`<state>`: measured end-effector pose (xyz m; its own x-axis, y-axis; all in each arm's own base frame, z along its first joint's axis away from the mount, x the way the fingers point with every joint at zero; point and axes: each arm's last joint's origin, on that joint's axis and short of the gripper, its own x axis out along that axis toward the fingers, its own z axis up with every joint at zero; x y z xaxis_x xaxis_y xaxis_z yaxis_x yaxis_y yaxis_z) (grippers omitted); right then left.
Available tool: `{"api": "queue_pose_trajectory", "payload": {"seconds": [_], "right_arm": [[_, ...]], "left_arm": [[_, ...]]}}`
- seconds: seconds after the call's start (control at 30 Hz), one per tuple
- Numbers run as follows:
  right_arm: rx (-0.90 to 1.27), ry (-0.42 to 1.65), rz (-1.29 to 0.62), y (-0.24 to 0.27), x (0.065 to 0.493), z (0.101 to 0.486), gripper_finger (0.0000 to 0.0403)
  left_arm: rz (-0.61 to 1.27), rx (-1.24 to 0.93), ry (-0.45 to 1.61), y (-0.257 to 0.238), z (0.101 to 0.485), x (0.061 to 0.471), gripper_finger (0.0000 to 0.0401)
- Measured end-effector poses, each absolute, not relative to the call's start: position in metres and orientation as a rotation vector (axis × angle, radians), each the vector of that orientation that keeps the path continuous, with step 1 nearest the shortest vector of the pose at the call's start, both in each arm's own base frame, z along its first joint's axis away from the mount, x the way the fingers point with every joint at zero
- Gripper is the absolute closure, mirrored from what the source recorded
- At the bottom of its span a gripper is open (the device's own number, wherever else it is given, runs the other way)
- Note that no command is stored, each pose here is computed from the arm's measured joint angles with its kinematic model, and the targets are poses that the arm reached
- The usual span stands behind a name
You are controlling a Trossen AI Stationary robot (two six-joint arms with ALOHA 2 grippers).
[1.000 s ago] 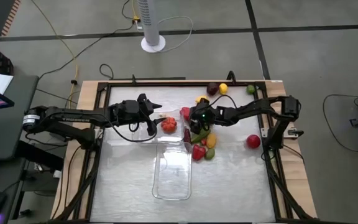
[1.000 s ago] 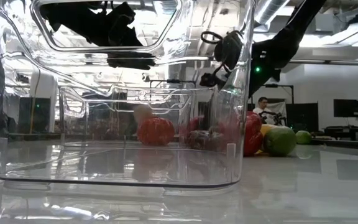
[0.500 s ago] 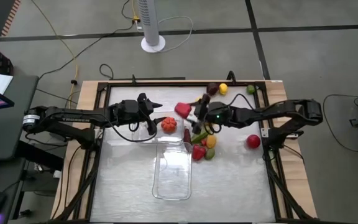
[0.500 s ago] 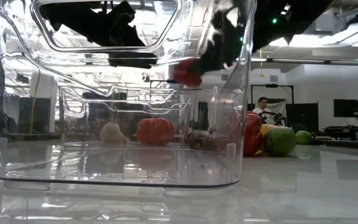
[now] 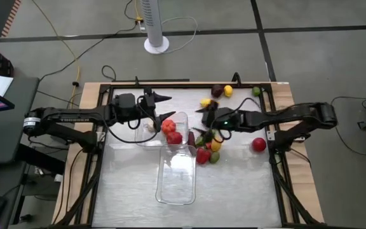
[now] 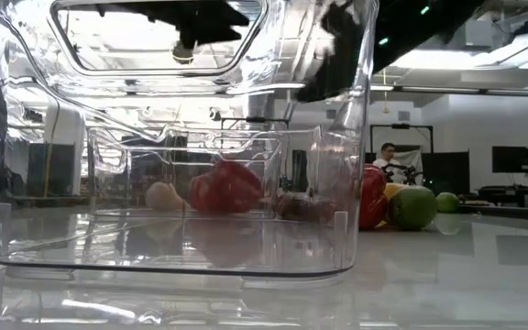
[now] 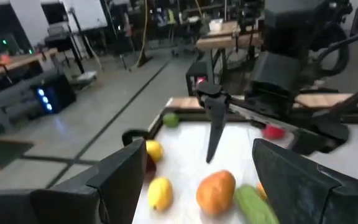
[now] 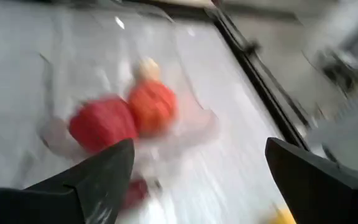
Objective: Sort produce into baskets
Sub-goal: Put the potato into the top transparent bin
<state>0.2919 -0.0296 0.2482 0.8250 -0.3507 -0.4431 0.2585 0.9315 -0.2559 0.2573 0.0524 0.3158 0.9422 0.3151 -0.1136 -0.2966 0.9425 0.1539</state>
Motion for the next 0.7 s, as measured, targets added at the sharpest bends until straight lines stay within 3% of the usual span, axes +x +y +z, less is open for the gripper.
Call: {"api": "queue_pose_trajectory", "payload": {"seconds": [0.1,0.37,0.7], "right_arm": [[-0.127,0.611,-0.408,-0.038,0.271,0.249,0.0015],[0.052,0.645,-0.562,-0.067,0.235,0.182,0.0015],[0.129,0.512,-0.509,-0.065,0.220,0.153,0.0015]], "left_arm": [[0.315,0.168,0.098,0.053,0.325,0.258,0.0121],[0.224,0.162,-0.087,0.049,0.342,0.259,0.0121],[0.101,0.142,-0.078,0.032,0.342,0.260,0.0121]]}}
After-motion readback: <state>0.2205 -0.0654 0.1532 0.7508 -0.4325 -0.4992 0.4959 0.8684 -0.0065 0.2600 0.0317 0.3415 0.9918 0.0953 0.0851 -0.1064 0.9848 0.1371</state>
